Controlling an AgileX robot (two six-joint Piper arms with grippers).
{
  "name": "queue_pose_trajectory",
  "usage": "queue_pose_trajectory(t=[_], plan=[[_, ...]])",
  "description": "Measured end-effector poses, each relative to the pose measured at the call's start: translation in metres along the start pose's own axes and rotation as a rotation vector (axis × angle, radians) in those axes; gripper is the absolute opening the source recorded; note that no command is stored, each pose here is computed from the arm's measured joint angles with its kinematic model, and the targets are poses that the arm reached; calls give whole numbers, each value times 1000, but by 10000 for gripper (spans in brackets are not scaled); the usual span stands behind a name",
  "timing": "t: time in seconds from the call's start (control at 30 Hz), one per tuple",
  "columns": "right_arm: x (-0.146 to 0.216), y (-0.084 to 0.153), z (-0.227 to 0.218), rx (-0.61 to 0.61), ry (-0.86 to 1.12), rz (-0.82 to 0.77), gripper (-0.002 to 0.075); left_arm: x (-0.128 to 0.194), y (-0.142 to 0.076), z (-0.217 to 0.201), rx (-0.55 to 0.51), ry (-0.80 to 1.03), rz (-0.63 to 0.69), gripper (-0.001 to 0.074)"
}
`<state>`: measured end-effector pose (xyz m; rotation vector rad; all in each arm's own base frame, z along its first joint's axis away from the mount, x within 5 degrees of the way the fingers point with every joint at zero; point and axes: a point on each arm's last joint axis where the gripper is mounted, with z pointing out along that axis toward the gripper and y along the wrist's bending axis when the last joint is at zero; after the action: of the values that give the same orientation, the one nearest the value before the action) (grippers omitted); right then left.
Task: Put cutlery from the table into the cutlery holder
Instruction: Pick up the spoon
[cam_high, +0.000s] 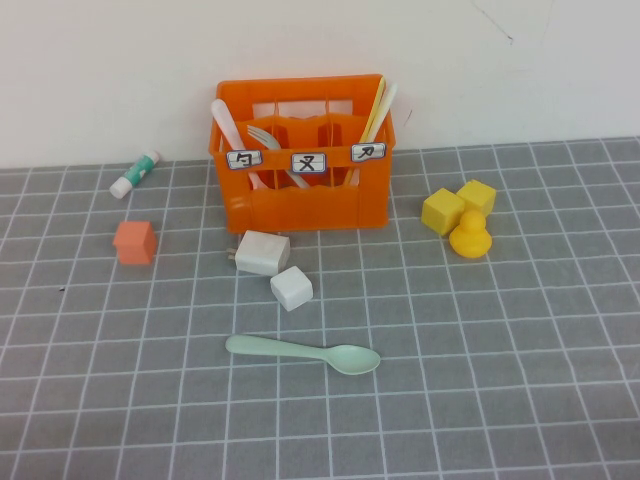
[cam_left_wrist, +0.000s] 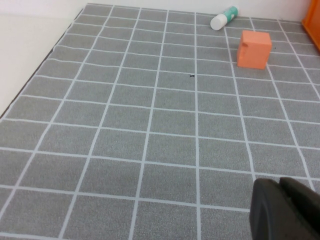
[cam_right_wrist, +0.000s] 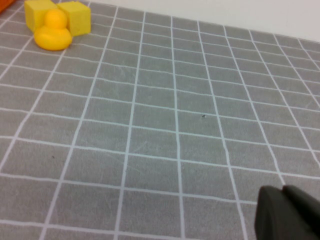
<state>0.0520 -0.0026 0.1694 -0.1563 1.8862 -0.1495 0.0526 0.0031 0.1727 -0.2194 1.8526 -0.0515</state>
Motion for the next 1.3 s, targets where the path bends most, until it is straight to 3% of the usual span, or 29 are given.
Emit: queue_pose_trajectory(t=[0.93, 1.0, 1.1, 1.17, 1.3], plan=[[0, 0, 0, 0, 1, 2, -3, -1, -1, 0, 7, -7, -21, -1], [0, 0, 0, 0, 1, 2, -3, -2, -4, 0, 43, -21, -161, -1], [0, 0, 0, 0, 1, 2, -3, -8, -11, 0, 144, -64, -574, -1], [0, 0, 0, 0, 1, 2, -3, -13, -12, -1, 192, -95, -767, -1], [0, 0, 0, 0, 1, 2, -3, -22, -9, -3, 213, -194, -910, -1]])
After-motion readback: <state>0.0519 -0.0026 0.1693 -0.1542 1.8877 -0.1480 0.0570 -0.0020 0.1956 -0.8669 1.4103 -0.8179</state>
